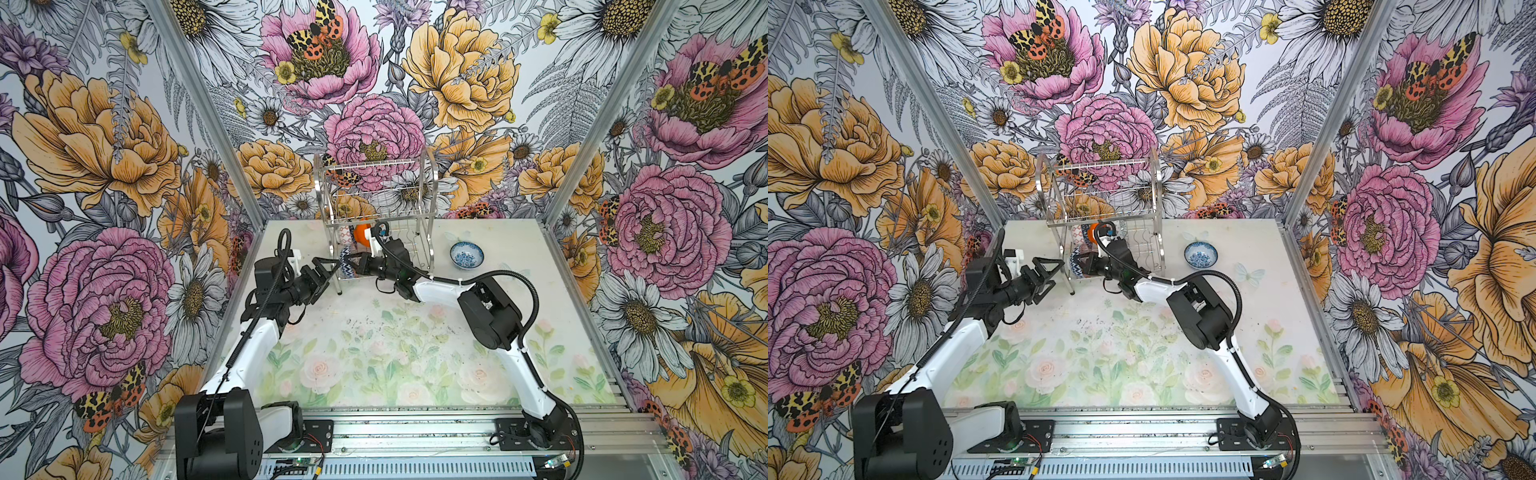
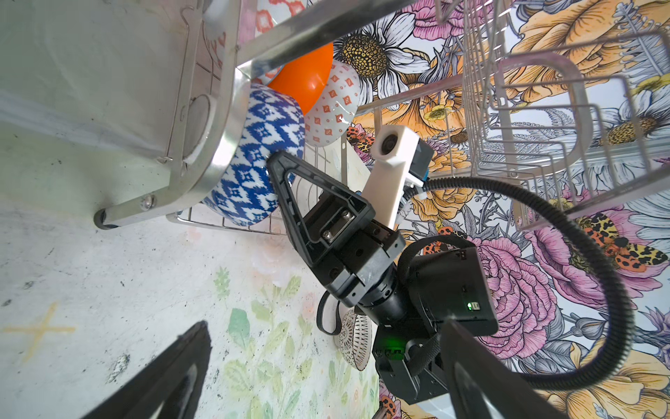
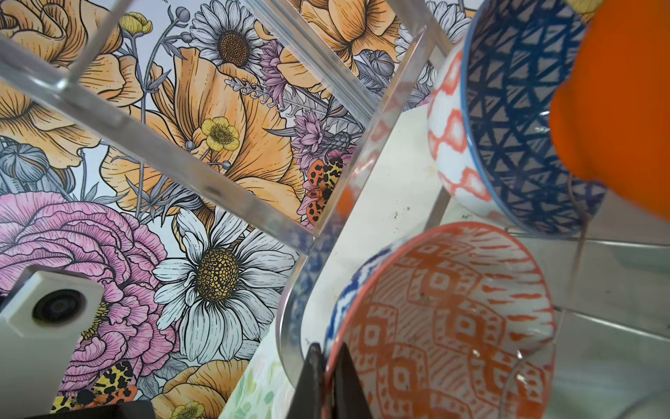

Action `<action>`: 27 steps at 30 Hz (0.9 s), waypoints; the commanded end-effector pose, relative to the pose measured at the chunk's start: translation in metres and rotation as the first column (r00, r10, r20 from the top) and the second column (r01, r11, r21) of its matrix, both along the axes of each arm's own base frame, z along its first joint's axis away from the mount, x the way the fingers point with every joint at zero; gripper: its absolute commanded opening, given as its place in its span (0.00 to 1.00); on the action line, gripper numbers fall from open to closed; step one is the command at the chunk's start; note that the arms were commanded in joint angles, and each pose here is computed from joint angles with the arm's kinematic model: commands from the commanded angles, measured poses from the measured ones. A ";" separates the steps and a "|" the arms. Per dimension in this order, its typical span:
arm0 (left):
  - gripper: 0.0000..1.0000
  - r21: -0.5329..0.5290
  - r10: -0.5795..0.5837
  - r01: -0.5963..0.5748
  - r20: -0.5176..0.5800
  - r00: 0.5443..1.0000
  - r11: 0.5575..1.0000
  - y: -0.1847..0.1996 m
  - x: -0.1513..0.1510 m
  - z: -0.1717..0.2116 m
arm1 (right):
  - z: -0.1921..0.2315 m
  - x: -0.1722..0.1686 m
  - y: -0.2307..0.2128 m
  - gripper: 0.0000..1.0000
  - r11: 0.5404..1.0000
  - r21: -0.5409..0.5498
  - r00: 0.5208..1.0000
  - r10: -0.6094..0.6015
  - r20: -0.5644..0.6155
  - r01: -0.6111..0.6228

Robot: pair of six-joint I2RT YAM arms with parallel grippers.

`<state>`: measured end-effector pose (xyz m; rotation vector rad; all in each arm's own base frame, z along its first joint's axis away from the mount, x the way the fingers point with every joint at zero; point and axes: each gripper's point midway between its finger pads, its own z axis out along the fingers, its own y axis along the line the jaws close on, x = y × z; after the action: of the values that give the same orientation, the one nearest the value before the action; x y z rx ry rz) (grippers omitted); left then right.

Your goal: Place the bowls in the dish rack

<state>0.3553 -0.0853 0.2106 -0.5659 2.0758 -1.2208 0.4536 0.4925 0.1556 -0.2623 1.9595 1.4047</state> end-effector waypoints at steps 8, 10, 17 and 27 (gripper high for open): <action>0.99 -0.010 -0.001 0.001 0.008 1.000 1.000 0.002 -0.001 0.000 | -0.007 -0.016 0.003 0.00 0.995 -0.097 0.999 0.011 -0.032 -0.014; 0.99 -0.011 -0.002 0.002 0.009 1.000 1.000 0.001 -0.001 0.000 | -0.006 -0.014 0.003 0.00 0.995 -0.095 1.000 0.008 -0.029 -0.011; 0.99 -0.011 0.002 -0.002 0.006 1.000 1.000 0.003 -0.001 -0.001 | 0.000 -0.011 0.002 0.07 0.996 -0.086 1.000 0.011 -0.027 -0.013; 0.99 -0.012 0.004 -0.004 0.002 1.000 1.000 0.003 -0.001 -0.002 | 0.012 -0.011 0.001 0.23 0.997 -0.073 1.000 0.013 -0.010 -0.014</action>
<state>0.3547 -0.0846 0.2085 -0.5719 2.0787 -1.2201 0.4493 0.4926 0.1436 -0.2754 2.0392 1.3474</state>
